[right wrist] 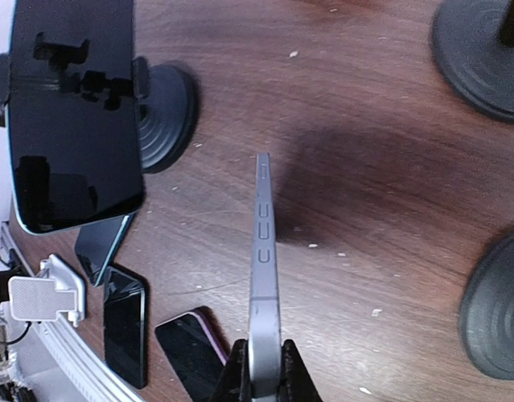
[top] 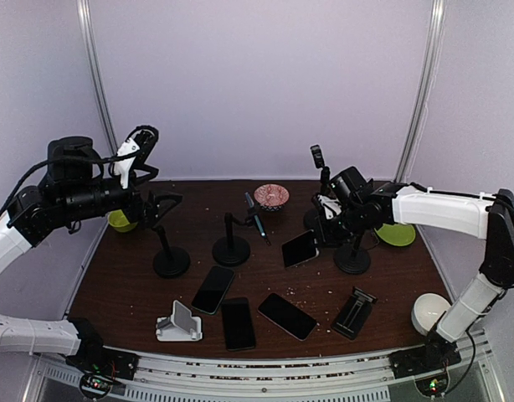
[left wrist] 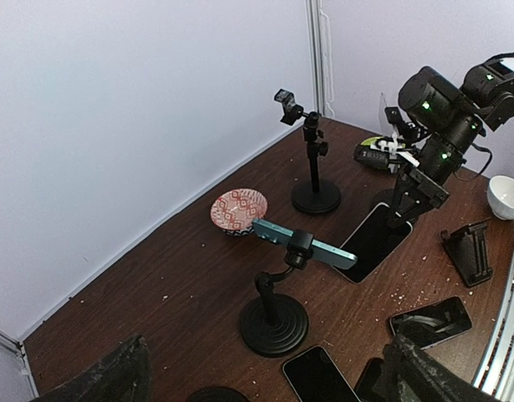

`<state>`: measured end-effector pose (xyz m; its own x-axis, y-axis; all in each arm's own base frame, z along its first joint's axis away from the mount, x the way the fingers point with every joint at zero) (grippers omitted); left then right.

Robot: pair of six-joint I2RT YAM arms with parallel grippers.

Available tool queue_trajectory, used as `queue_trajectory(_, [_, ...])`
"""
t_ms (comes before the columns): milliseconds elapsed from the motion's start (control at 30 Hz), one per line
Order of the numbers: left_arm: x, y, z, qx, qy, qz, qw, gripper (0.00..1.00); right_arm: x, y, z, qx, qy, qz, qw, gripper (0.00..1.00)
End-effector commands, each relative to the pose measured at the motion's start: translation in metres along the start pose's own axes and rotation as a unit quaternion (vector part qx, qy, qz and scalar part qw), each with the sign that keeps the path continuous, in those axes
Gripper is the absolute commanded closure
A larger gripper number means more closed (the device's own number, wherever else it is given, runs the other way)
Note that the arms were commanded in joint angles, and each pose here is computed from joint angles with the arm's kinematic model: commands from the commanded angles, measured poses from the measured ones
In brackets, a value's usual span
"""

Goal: Remove the phone from the phone stand
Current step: Place the phone at the center of the board.

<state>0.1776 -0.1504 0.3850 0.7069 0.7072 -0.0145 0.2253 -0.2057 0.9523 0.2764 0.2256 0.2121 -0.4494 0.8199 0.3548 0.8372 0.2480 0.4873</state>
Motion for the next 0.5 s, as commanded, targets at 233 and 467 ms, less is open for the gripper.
queue_trajectory(233, [0.002, 0.007, -0.004, -0.031, 0.009, 0.001, 0.999, 0.02, 0.021, 0.013, 0.017, -0.004, 0.064, 0.000, 0.998, 1.00])
queue_trajectory(467, [0.002, 0.008, -0.004, -0.032, 0.008, 0.001, 0.999, 0.02, 0.017, 0.007, 0.020, 0.016, 0.051, 0.003, 0.999, 0.84])
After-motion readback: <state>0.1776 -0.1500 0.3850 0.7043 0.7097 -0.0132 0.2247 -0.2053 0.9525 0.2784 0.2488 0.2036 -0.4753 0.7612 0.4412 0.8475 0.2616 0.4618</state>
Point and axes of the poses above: each gripper's point midway between its finger pads, its own z axis out along the fingers, its own x axis along the line the jaws close on, y = z × x, the point moved 10 cm from there along -z, back along the fingers, and after that the axes turned 8 degrees about -z, right-handed, at the moved point
